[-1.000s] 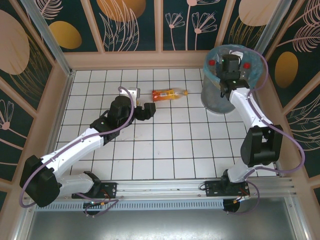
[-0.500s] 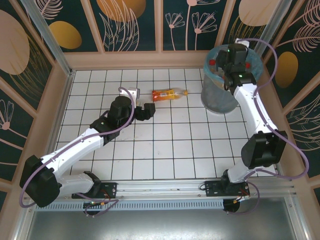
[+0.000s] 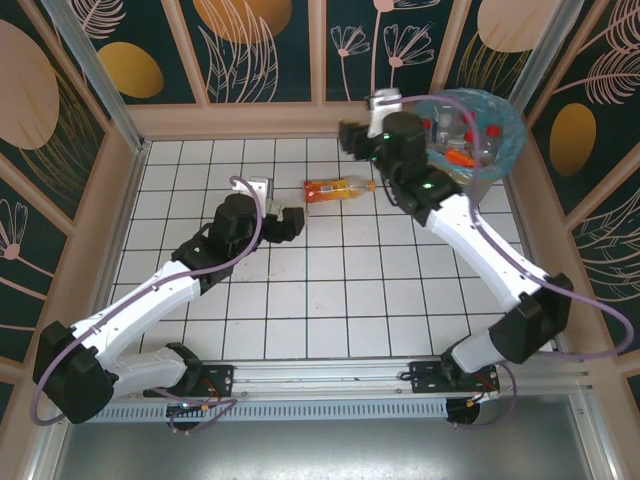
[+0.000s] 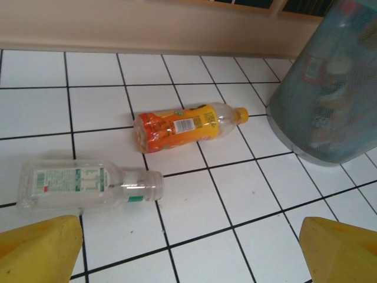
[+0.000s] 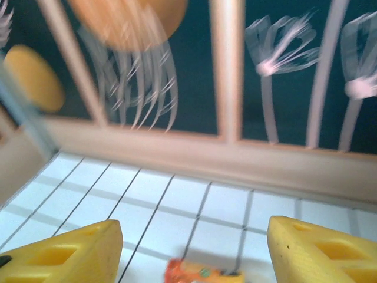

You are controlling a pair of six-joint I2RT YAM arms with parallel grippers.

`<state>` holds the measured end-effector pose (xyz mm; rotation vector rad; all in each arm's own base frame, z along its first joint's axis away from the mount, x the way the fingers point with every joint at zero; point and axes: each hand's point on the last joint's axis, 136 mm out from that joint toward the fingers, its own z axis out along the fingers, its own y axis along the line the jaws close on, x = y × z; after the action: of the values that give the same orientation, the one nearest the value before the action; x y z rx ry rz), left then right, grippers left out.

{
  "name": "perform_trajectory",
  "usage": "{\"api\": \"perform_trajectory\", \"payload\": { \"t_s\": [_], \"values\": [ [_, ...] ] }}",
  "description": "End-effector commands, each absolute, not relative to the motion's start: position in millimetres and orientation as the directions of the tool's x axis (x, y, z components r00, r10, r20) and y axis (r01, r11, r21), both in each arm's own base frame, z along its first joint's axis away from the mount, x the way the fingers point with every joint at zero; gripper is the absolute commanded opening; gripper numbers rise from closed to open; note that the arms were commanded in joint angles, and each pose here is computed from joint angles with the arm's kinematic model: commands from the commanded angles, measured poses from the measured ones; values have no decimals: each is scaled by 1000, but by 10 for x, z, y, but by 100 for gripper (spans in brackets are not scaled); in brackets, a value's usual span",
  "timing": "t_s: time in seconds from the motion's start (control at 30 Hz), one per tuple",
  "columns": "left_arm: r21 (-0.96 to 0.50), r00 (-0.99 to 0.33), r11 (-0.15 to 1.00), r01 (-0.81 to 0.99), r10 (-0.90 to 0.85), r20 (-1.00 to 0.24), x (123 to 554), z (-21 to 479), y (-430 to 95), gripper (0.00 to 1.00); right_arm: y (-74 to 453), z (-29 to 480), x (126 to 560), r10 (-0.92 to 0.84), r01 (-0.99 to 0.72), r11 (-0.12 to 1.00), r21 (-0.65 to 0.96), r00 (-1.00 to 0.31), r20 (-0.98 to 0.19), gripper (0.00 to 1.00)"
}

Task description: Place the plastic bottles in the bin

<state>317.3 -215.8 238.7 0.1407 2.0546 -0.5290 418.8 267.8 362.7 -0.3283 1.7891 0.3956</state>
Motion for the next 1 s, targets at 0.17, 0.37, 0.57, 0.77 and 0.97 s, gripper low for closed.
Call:
{"api": "perform_trajectory", "payload": {
  "t_s": [0.17, 0.37, 0.57, 0.77, 0.97],
  "values": [
    [-303, -475, 936, 182, -186, -860, 2856, 2242, -1614, 96, 3917, 2347, 4227, -282, -735, 677, 39, -308, -909, 70],
    [-315, -437, 947, 62, -258, -862, 2720, 2032, -1267, 97, 4463, 1702, 4312, -362, -828, 555, 78, -325, -874, 73],
    [-331, -455, 943, 30, -282, -845, 2633, 1861, -1184, 97, 4683, 1034, 4463, -489, -831, 557, 15, -342, -802, 75],
    [-336, -457, 942, 23, -289, -841, 2623, 1832, -1170, 98, 4657, 646, 4542, -579, -819, 572, -50, -359, -732, 76],
    [-346, -447, 938, 31, -296, -844, 2650, 1896, -1200, 98, 4546, 376, 4432, -631, -827, 560, -54, -384, -674, 72]
  ]
}}
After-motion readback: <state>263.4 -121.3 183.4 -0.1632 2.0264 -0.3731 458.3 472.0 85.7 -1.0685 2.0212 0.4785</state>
